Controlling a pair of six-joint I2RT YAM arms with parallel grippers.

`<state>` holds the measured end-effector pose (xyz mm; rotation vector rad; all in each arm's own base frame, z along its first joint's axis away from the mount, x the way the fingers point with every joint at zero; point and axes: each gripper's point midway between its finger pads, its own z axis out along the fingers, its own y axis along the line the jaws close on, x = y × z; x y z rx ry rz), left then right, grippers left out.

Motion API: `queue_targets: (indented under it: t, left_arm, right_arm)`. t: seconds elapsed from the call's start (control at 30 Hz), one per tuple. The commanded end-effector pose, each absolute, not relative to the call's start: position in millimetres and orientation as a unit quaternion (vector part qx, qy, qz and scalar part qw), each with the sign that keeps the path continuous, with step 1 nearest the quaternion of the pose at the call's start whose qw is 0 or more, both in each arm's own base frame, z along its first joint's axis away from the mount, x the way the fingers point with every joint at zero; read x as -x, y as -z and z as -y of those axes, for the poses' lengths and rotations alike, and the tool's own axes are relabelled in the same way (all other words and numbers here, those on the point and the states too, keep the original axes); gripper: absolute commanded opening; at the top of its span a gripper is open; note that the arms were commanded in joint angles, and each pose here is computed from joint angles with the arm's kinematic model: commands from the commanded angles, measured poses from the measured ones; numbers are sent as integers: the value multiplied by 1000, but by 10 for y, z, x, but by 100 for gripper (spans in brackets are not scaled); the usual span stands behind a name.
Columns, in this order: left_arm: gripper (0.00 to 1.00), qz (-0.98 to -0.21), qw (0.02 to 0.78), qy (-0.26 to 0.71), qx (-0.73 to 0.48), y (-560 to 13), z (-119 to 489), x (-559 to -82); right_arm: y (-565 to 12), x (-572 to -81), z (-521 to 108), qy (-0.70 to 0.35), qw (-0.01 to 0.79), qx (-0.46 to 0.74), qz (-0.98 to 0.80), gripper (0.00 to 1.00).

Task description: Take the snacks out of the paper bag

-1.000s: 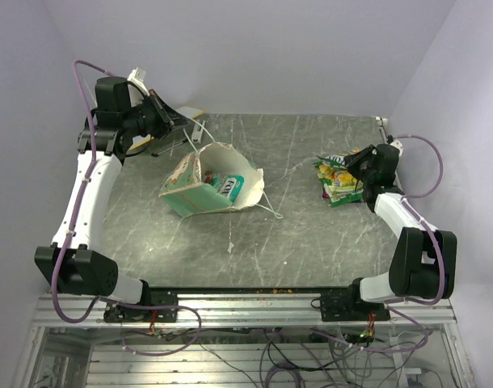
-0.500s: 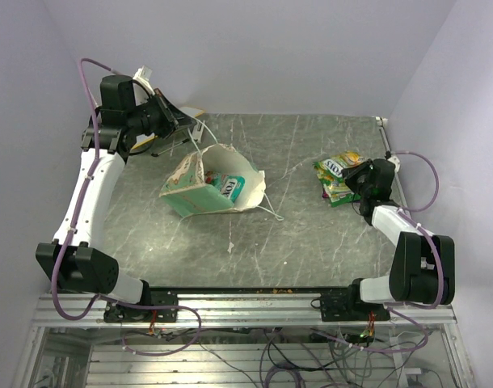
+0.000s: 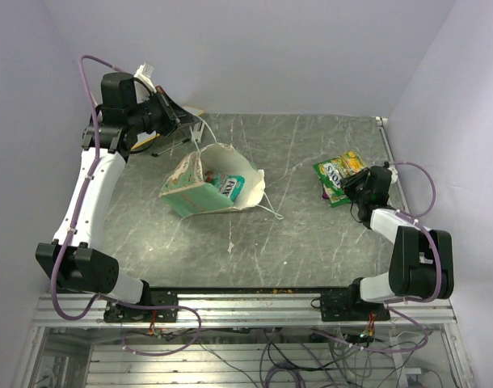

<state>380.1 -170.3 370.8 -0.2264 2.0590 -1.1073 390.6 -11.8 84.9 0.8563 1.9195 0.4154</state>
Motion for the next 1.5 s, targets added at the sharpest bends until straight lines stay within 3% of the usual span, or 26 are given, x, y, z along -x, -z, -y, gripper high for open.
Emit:
queue_targets:
  t: [0.0,0.27,0.6,0.93,1.03,1.2,1.47]
  left_arm:
    - [7,-797,396,451,71,-3859,1763,-3750]
    - [7,-795,394,456,72,-3875,1783,-3751]
    - [7,-795,386,462,76,-3813,1796,-3695]
    - [7,-791,361,488,81,-3700,1936,-3528]
    - [7,-790,353,495,78,-3672,2049,-3412]
    - [7,-804,337,484,72,-3527,2180,-3216]
    - [7,-816,315,479,70,-3302,2252,-2950]
  right_arm:
    - [-753,-3876,214,-152,465,-369,-790,30]
    - [-960,-3868,254,-140,468,-360,-795,55]
    - [-1202,-3693,230,-120,449,-342,-817,75]
    - [-1726,-3681,209,-32,491,-229,-840,82]
    - [-1824,-3759,-114,-71,493,-146,-854,82]
    - [-2008,-3708,-1190,-205,480,31,-852,81]
    - [-2395,-3055,-2572,-362,508,212,-752,75]
